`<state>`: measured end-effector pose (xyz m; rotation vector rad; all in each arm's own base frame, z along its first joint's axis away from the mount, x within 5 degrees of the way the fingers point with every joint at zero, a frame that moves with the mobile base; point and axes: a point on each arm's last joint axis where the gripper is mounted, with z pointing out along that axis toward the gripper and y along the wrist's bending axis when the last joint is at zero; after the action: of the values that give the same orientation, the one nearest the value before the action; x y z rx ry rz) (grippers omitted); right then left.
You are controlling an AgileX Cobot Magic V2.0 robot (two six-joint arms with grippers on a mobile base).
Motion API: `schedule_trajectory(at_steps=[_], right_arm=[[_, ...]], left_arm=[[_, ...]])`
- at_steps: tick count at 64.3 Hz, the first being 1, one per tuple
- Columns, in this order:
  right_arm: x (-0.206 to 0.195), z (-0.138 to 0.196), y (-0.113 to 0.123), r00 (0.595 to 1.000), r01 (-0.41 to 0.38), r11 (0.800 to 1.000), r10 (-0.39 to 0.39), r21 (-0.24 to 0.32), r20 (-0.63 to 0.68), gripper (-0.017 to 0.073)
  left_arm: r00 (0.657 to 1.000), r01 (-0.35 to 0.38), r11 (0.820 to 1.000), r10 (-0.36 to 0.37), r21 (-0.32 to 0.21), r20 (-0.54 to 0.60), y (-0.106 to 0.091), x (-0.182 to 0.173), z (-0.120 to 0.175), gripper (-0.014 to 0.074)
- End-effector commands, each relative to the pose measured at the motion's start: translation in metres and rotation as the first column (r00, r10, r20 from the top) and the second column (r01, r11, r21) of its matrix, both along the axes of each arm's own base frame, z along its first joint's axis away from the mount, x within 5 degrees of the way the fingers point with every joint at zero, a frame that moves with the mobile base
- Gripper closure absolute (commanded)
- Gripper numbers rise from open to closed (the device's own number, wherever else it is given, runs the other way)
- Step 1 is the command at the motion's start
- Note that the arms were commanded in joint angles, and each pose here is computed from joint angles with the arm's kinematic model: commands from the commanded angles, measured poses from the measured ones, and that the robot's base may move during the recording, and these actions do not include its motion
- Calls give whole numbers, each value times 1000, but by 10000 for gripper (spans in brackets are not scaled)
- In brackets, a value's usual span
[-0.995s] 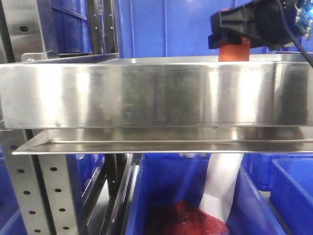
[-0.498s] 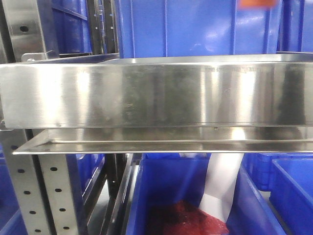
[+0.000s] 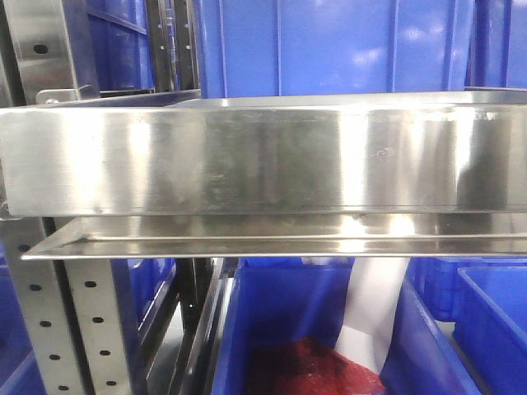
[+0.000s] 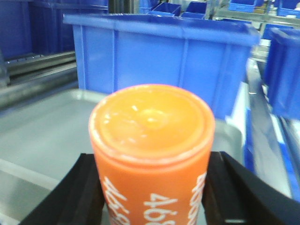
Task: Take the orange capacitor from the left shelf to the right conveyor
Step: 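Retract the right arm holding the cylinder away from the shelf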
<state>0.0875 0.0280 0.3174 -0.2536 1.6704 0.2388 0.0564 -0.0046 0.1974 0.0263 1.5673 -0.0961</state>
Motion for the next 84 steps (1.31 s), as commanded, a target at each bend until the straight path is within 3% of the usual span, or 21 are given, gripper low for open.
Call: schedule_trajectory(at_steps=[1,23,84], right_arm=[[-18,11,-7,995,6,1000,-8,20,101,486],[-56,8,-23,988,27,998,-34,49,152,486],[-56,8,-23,988,27,998,-34,49,152,486]], left_arm=[[995,-7,1000,8,-13,97,1,-1,10,720],[995,-7,1000,8,-13,97,1,-1,10,720],[995,-7,1000,8,-13,97,1,-1,10,720]])
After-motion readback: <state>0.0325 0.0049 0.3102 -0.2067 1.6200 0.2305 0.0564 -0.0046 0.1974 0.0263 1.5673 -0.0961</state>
